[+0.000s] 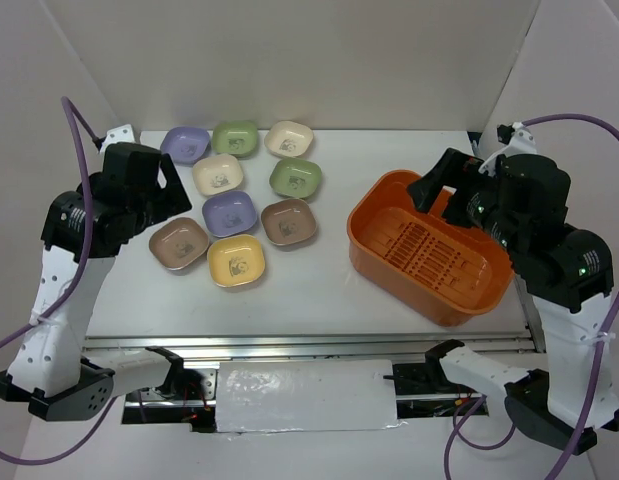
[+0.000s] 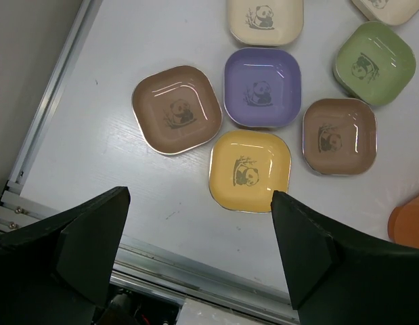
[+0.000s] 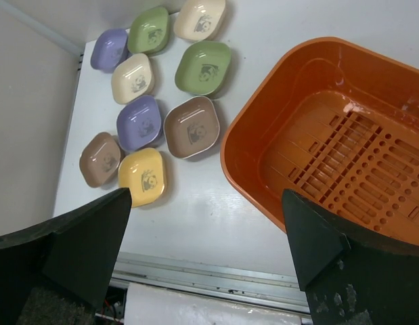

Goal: Place the plates into the plastic bin on the countertop

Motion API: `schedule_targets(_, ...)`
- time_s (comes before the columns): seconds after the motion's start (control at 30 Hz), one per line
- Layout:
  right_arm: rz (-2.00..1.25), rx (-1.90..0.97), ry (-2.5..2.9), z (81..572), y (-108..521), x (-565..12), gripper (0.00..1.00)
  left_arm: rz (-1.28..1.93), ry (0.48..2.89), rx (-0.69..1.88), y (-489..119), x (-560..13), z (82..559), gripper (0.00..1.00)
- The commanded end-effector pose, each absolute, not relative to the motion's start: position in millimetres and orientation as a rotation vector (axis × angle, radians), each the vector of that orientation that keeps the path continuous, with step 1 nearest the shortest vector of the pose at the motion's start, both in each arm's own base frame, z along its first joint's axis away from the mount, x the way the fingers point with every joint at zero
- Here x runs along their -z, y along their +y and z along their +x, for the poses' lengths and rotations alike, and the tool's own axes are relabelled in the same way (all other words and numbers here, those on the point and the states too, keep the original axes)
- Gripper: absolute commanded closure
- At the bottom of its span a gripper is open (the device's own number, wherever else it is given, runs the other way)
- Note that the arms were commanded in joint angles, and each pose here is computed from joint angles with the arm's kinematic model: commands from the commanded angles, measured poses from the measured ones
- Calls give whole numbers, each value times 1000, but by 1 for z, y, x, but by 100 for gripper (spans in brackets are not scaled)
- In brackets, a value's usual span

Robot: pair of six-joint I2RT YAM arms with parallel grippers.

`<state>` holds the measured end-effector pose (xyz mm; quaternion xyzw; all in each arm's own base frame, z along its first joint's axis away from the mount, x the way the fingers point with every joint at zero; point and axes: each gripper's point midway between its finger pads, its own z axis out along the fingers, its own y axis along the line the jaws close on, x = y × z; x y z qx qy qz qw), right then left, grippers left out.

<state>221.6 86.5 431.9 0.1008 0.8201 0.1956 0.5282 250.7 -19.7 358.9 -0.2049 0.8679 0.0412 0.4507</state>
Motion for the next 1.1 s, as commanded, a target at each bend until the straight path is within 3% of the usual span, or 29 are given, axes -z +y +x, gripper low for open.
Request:
schedule_targets(0.0, 206, -510, 1879, 220, 88, -451, 0, -526, 2113, -50, -23, -369, 256, 1)
schedule_targets(0.17, 169, -541, 1859, 229, 96, -450, 0, -509, 2123, 35, -35, -354, 275, 1)
schedule_targets(0.33, 87, -649, 1884, 242, 122, -451, 0, -731, 2384, 156, -28, -257, 324, 3)
schedule_targets(0.47, -5, -747, 1912, 245, 145, -443, 0, -1000, 2398, 93, 25, -206, 344, 1)
schedule_targets(0.73, -129, -872, 1953, 247, 179, -429, 0, -1292, 2504, -174, 74, -125, 313, 1)
schedule_targets(1.0, -207, -948, 1937, 243, 194, -433, 0, -1427, 2469, -131, 83, -47, 301, 5)
schedule_targets(1.07, -232, -967, 1930, 239, 198, -437, 0, -1461, 2463, -120, 84, -35, 298, 11)
